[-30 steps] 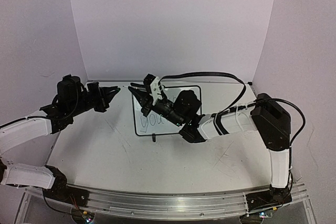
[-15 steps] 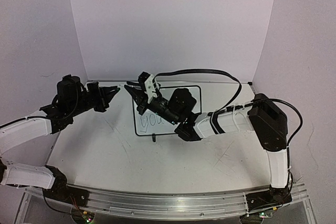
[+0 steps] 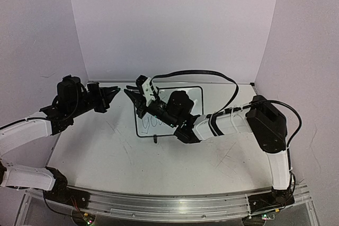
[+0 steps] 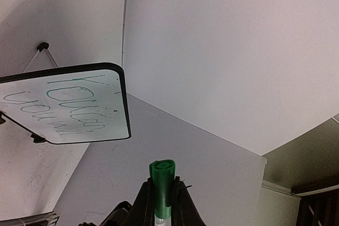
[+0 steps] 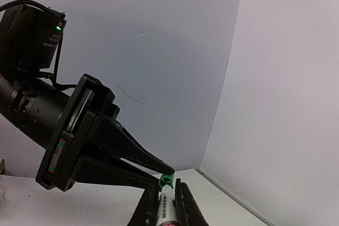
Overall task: Write a sentence on the whiteboard
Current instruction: Insert the whiteboard marker without the cap into the pen cap.
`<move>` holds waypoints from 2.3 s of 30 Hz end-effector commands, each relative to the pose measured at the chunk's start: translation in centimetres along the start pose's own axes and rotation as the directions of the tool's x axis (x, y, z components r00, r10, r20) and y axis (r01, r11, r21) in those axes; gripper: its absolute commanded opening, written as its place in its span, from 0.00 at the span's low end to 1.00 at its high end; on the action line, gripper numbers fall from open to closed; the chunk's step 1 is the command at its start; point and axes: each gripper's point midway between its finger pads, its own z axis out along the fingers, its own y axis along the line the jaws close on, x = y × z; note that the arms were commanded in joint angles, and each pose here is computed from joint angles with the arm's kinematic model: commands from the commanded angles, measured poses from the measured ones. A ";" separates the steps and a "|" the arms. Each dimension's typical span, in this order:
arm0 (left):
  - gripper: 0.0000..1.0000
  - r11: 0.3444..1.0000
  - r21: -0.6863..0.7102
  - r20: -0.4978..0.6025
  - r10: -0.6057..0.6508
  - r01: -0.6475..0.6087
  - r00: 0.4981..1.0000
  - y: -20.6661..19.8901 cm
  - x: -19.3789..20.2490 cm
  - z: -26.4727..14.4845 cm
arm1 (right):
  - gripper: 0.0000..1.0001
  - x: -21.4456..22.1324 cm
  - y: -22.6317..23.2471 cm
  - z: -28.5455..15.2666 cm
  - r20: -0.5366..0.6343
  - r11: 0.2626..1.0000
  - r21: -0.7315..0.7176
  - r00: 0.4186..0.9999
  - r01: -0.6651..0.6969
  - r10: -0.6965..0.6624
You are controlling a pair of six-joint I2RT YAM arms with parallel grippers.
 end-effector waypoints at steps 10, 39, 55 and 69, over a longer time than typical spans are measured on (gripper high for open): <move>0.00 0.990 0.117 -0.041 0.082 -0.077 0.996 -4.2 1.9 -0.5 | 0.00 1.1 -0.3 2.2 -0.034 0.997 0.067 0.999 0.027 -0.025; 0.00 0.956 0.195 -0.218 0.259 -0.218 0.941 -6.4 6.8 0.6 | 0.00 10.1 -1.6 7.5 -0.184 0.980 0.197 0.982 0.006 0.031; 0.00 0.913 0.323 0.042 0.248 -0.248 0.968 -8.1 3.1 -4.1 | 0.10 3.7 -3.1 3.2 -0.156 0.969 0.237 0.981 -0.075 0.114; 0.00 0.902 0.323 0.213 0.227 -0.288 0.950 -8.3 -0.1 -4.6 | 0.85 -3.7 -1.8 -4.7 -0.111 0.965 0.214 0.978 -0.152 0.179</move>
